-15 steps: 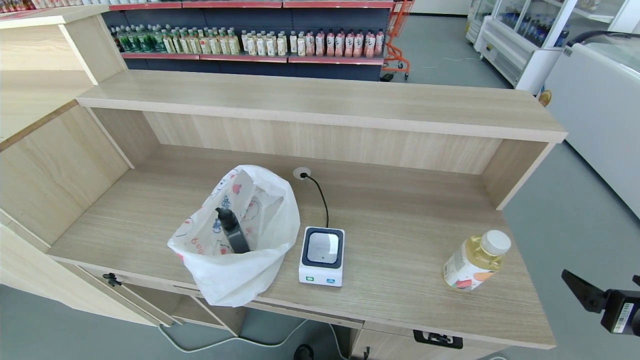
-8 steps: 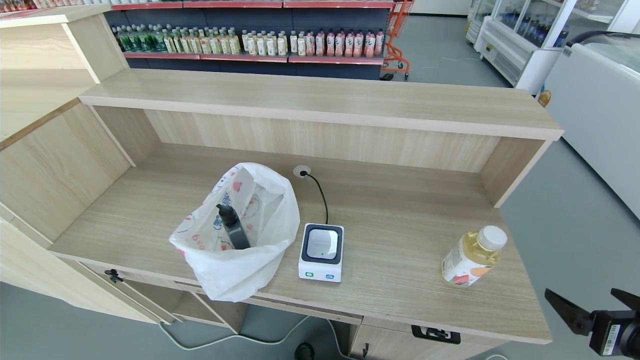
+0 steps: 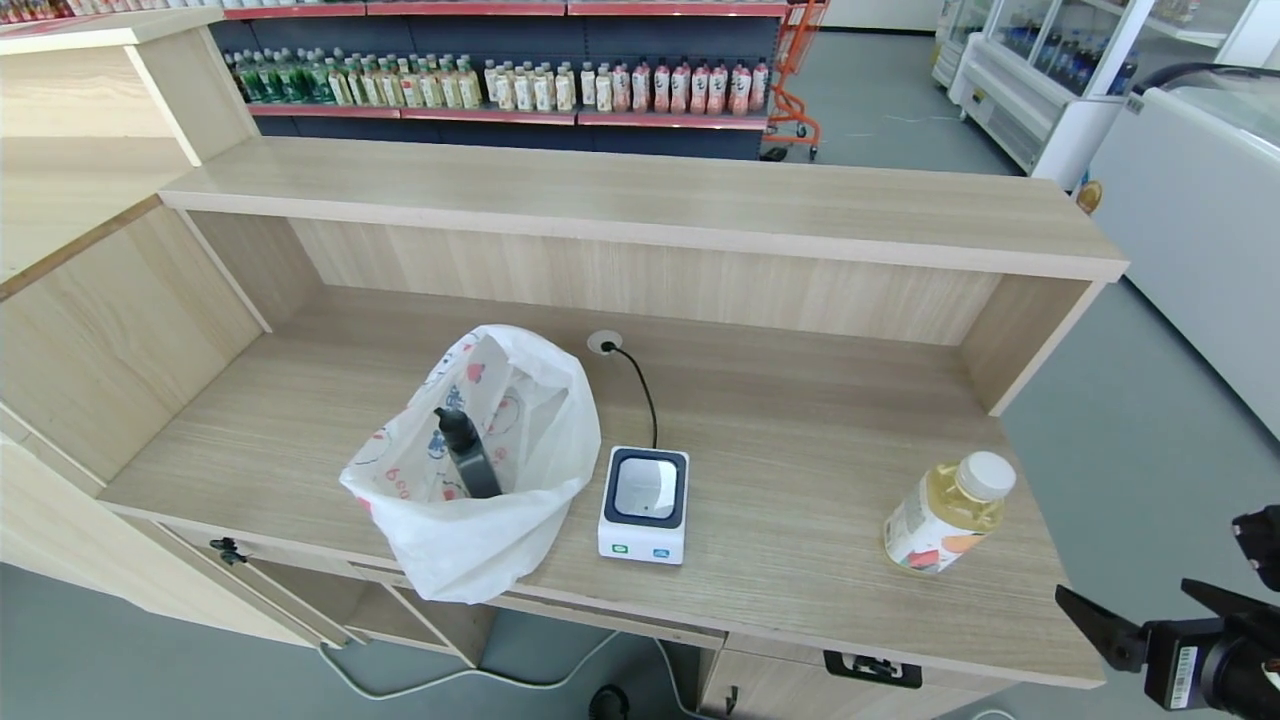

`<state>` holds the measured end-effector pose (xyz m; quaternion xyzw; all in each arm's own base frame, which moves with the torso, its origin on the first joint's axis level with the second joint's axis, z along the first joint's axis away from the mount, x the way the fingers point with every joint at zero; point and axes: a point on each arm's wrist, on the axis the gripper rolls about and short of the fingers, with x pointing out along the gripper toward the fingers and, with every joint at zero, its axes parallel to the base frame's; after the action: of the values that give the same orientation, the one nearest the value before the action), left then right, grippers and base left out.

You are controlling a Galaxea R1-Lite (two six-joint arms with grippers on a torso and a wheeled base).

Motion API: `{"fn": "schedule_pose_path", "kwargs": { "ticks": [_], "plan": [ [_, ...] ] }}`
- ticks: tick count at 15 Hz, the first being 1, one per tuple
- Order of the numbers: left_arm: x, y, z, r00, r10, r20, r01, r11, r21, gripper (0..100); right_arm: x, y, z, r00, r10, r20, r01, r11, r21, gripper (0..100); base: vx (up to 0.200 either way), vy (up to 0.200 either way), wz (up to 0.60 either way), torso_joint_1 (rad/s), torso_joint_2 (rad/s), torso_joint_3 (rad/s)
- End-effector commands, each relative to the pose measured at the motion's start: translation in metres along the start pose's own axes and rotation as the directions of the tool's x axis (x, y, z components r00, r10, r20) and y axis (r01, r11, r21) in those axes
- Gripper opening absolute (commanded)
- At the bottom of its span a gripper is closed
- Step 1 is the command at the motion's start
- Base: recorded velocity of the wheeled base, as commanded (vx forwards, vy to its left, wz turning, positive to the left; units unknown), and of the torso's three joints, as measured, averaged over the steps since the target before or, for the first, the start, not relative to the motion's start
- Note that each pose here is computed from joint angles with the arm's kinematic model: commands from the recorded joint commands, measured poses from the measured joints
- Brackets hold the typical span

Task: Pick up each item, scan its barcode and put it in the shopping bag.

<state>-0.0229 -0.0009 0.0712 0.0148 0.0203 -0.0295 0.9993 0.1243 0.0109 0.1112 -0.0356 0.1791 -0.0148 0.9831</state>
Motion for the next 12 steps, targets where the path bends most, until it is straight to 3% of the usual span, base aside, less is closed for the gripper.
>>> {"fn": "schedule_pose_path", "kwargs": {
  "ticks": [1, 12],
  "plan": [
    [0.0001, 0.0000, 0.0000, 1.000, 0.000, -0.001, 0.000, 1.000, 0.000, 100, 0.0040, 0.0011, -0.0008, 1.000, 0.004, -0.022, -0.004, 1.000, -0.005, 100, 0.000, 0.000, 0.00, 0.000, 0.00, 0.000],
    [0.0001, 0.0000, 0.0000, 1.000, 0.000, -0.001, 0.000, 1.000, 0.000, 100, 0.0021, 0.0037, 0.0001, 1.000, 0.024, -0.009, -0.024, 1.000, -0.019, 100, 0.000, 0.000, 0.00, 0.000, 0.00, 0.000]
  ]
}}
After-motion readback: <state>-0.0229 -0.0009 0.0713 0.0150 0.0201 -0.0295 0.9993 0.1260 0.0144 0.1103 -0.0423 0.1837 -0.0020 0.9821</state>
